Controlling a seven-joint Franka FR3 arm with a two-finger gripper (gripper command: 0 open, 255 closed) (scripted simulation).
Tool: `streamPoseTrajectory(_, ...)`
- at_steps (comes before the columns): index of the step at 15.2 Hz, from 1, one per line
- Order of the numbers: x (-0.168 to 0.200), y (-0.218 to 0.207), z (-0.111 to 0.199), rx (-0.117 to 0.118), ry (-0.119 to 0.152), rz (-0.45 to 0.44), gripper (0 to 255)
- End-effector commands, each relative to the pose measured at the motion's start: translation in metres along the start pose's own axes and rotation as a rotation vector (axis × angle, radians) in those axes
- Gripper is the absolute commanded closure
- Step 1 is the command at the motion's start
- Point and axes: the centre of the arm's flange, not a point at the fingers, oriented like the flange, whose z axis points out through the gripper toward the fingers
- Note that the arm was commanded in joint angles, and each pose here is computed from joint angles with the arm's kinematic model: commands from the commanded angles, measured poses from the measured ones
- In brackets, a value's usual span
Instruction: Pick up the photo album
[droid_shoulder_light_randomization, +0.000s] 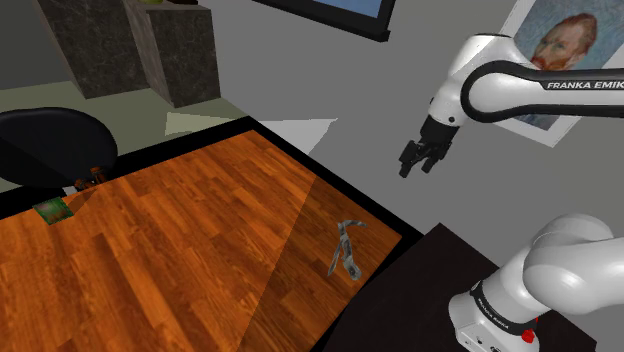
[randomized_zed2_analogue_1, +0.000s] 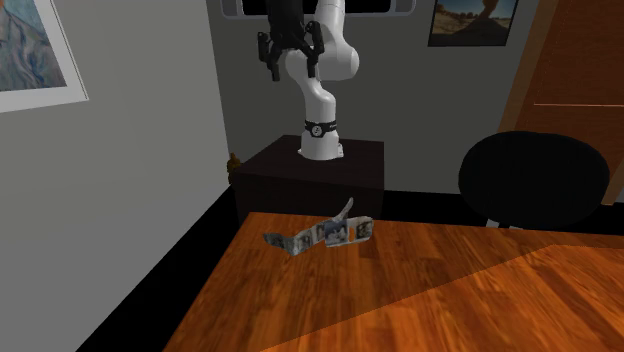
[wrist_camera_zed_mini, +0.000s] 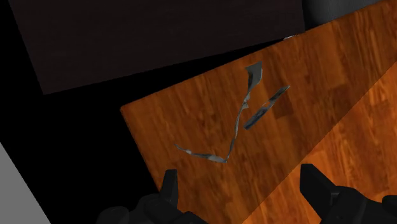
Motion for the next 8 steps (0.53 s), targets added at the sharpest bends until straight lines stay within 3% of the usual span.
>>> streamPoseTrajectory(1, 0.006, 0.001, 0.026, 0.02, -0.001, 0.016, 0)
streamPoseTrajectory(8, 0.025, 0.0, 0.116, 0.089, -0.012, 0.069, 0)
